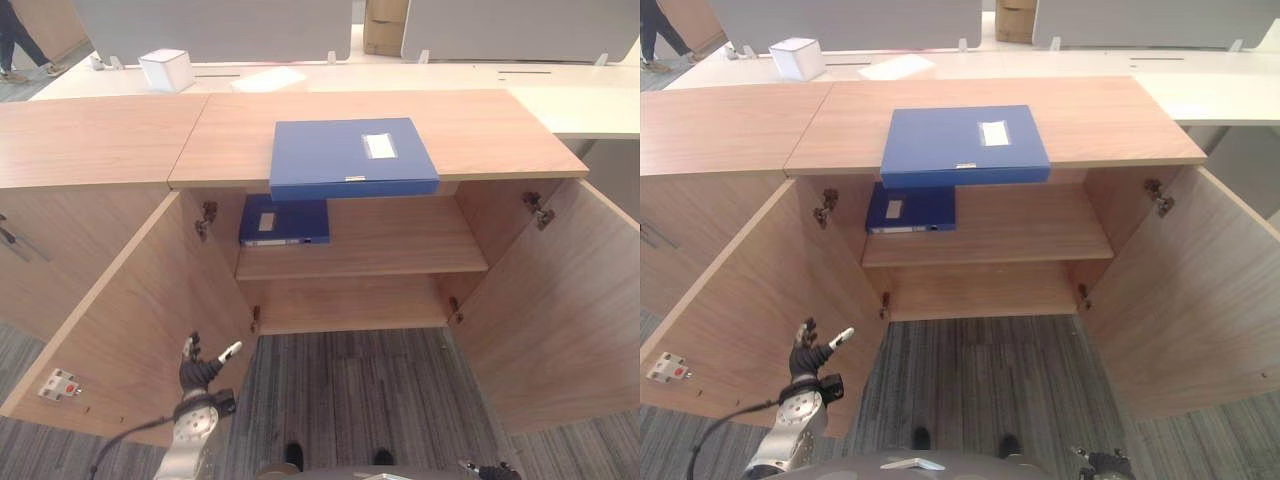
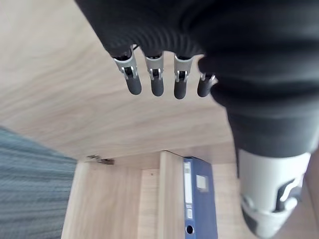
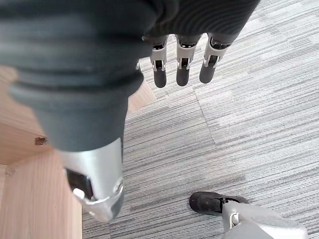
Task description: Put the empty folder in the office cabinet
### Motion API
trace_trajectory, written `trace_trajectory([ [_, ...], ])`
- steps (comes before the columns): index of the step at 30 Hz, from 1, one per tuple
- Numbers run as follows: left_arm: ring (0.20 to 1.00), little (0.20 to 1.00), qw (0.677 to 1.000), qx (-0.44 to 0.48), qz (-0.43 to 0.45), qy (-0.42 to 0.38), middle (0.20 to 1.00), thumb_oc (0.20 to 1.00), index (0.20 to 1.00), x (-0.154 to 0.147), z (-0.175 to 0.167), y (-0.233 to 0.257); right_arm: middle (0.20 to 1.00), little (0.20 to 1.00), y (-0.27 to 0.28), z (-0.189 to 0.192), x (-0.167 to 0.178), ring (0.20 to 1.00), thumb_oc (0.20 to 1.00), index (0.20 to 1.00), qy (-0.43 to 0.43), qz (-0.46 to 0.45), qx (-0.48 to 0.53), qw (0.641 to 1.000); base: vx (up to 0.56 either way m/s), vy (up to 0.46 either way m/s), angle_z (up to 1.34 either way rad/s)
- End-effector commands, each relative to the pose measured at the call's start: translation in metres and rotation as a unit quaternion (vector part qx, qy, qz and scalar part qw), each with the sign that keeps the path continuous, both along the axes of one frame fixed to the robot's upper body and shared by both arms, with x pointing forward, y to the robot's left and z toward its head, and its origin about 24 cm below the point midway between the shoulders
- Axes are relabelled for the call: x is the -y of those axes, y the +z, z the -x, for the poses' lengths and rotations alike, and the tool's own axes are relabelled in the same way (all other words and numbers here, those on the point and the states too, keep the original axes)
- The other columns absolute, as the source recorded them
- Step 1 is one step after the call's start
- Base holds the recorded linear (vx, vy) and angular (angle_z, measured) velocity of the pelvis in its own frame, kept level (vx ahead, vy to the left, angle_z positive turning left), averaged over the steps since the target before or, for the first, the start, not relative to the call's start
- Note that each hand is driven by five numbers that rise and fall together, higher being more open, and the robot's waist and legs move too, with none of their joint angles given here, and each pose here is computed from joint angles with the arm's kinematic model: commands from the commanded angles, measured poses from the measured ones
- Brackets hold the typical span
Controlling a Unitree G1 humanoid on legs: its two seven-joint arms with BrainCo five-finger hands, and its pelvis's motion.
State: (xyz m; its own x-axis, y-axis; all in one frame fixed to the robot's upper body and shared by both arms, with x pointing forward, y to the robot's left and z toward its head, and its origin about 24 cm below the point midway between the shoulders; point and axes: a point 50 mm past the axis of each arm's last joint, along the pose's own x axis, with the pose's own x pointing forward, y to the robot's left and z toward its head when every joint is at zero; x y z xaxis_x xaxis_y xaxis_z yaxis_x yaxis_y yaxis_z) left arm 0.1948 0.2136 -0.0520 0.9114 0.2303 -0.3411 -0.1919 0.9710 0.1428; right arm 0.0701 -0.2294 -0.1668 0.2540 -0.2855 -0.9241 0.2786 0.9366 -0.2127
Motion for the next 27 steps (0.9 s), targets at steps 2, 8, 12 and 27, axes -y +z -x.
trace_trajectory([
  [2,1.0,1.0,0.949,0.155,-0.27,-0.052,1.0,1.0,1.0,-0.027,-0.05,0.079,1.0,1.0,0.006,-0.027,0.003,1.0,1.0,1.0,0.029,0.01,0.039,0.999,0.05,0.008,-0.13],
  [8,1.0,1.0,0.812,0.283,-0.51,-0.003,1.0,1.0,1.0,-0.055,-0.075,0.168,1.0,1.0,0.004,-0.022,0.001,1.0,1.0,1.0,0.017,0.003,0.036,0.999,0.04,-0.001,-0.05],
  [12,1.0,1.0,0.701,0.327,-0.634,0.001,1.0,1.0,1.0,-0.058,-0.097,0.224,1.0,1.0,0.004,-0.016,0.006,1.0,1.0,1.0,0.037,0.008,0.018,0.999,0.03,0.004,-0.05],
  [27,1.0,1.0,0.562,0.275,-0.77,-0.122,1.0,1.0,1.0,-0.034,-0.147,0.243,1.0,1.0,0.006,-0.006,0.022,1.0,1.0,1.0,0.035,0.024,0.008,0.999,0.0,0.001,-0.04],
])
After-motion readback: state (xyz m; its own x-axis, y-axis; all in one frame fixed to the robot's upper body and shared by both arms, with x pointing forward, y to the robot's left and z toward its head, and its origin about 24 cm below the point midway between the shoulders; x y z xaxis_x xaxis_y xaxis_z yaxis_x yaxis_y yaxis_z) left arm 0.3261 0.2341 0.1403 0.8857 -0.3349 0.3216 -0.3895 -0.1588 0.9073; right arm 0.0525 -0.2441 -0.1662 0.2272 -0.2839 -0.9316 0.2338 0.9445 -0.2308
